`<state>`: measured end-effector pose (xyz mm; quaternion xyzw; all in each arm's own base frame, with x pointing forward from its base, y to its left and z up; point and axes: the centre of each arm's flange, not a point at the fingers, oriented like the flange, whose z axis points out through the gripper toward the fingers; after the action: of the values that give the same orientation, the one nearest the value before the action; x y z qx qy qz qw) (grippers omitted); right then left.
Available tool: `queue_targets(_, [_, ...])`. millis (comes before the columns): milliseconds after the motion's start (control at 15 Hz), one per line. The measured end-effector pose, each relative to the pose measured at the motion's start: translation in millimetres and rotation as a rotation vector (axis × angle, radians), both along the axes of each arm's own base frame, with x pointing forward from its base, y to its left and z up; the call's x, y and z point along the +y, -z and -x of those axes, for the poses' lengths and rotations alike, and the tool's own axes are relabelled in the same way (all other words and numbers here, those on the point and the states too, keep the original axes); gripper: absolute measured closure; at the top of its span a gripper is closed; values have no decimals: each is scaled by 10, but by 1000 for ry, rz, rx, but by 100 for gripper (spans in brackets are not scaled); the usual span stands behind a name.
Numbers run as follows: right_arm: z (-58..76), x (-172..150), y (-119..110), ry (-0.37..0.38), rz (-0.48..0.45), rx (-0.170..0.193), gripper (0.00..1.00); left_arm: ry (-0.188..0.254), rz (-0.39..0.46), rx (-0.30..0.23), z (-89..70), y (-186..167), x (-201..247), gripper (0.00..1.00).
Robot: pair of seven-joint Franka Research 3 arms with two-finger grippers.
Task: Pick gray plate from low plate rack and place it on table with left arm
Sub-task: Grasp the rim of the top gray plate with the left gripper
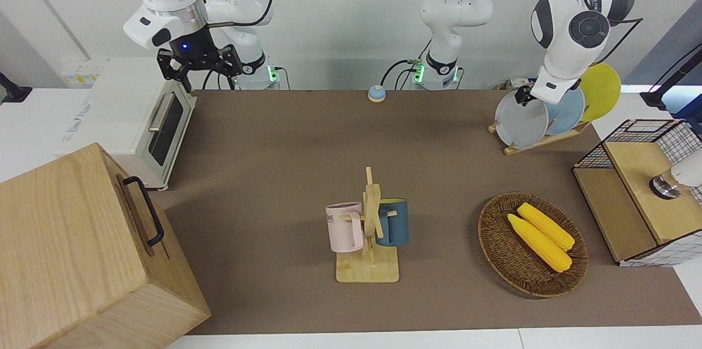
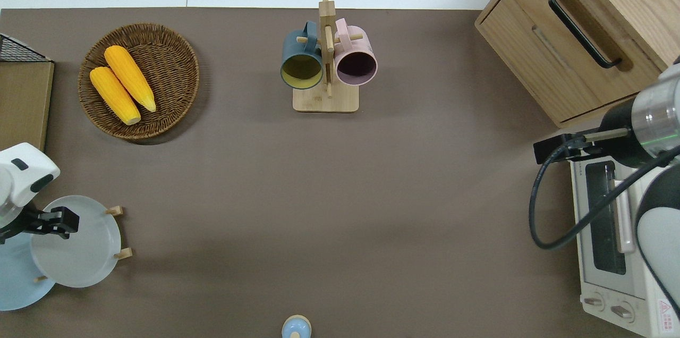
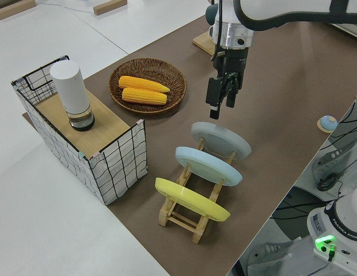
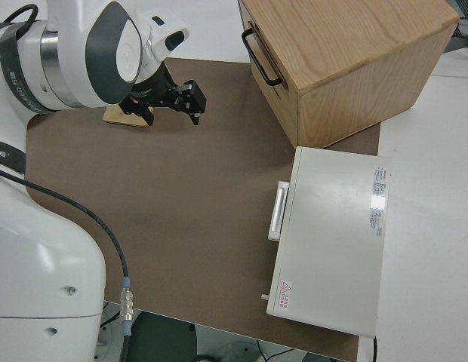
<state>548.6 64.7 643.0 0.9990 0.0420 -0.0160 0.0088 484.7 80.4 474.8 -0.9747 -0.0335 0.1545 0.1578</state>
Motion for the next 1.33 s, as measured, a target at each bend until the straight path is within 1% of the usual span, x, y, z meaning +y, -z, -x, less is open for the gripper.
queue_targets(267, [0,0,0,0,0,0,1,-11,-5,42,97,248,67,1])
queue_targets(533, [0,0,0,0,0,0,1,-17,-3,44,107,328,117,3])
queue_targets(600, [0,0,0,0,0,0,1,-19,-4,43,108,330,118,11])
queue_targets(667, [0,0,0,0,0,0,1,-31,-9,38,106,331,120,23])
queue_targets(733, [0,0,0,0,0,0,1,-51,-16,24,99,332,120,39])
queue_targets(800, [0,0,0,0,0,0,1,-63,-21,16,94,337,118,44])
queue_targets(867, [0,0,0,0,0,0,1,-72,-24,13,91,348,117,44])
queue_targets(933, [0,0,0,0,0,0,1,-78,-27,12,89,360,118,52])
queue_targets(1000, [0,0,0,0,0,0,1,-82,-28,12,85,375,121,71])
queue_targets(1067, [0,0,0,0,0,0,1,-84,-29,12,81,382,123,82])
queue_targets(1133, [0,0,0,0,0,0,1,-85,-29,7,76,368,126,89])
queue_targets(1333, [0,0,0,0,0,0,1,-87,-28,0,74,352,138,89])
